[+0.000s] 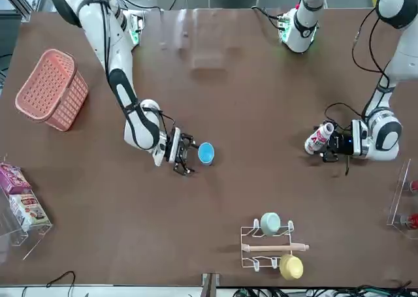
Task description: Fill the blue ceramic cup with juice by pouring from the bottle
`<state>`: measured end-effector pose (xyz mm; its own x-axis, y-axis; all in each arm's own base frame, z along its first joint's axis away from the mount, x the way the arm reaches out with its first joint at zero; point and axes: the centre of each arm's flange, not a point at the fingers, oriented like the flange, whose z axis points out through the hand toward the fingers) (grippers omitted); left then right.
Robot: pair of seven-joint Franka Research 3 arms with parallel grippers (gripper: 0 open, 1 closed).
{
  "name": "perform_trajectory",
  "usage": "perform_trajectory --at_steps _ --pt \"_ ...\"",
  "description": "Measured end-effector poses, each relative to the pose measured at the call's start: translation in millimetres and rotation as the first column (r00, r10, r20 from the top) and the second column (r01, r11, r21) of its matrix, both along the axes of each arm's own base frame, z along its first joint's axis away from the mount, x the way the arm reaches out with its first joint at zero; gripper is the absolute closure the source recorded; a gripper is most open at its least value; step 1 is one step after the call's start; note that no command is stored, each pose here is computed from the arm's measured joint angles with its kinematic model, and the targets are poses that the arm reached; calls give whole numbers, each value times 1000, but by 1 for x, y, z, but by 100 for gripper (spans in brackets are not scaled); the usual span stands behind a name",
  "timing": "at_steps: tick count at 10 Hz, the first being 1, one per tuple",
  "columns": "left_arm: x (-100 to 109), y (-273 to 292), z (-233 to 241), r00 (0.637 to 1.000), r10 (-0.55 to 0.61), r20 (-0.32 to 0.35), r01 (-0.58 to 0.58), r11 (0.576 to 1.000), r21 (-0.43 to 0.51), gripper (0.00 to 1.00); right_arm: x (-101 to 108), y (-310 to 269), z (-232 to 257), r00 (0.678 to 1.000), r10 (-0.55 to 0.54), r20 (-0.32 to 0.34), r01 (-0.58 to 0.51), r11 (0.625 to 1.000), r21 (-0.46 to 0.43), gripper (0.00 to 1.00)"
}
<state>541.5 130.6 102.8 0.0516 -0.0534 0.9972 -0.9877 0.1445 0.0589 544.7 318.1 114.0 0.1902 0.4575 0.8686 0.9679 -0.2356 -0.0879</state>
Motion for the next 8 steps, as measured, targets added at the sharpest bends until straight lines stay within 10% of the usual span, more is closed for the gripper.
perform_trajectory --at_steps 2,8 --pt "-1 -2 0 1000 -2 -2 2 1000 -3 32 -2 3 -3 1000 4 -2 -4 1000 -4 0" --pt "7 -5 11 1000 -5 25 5 1000 8 52 -10 17 -4 1000 27 -2 -27 1000 -10 0"
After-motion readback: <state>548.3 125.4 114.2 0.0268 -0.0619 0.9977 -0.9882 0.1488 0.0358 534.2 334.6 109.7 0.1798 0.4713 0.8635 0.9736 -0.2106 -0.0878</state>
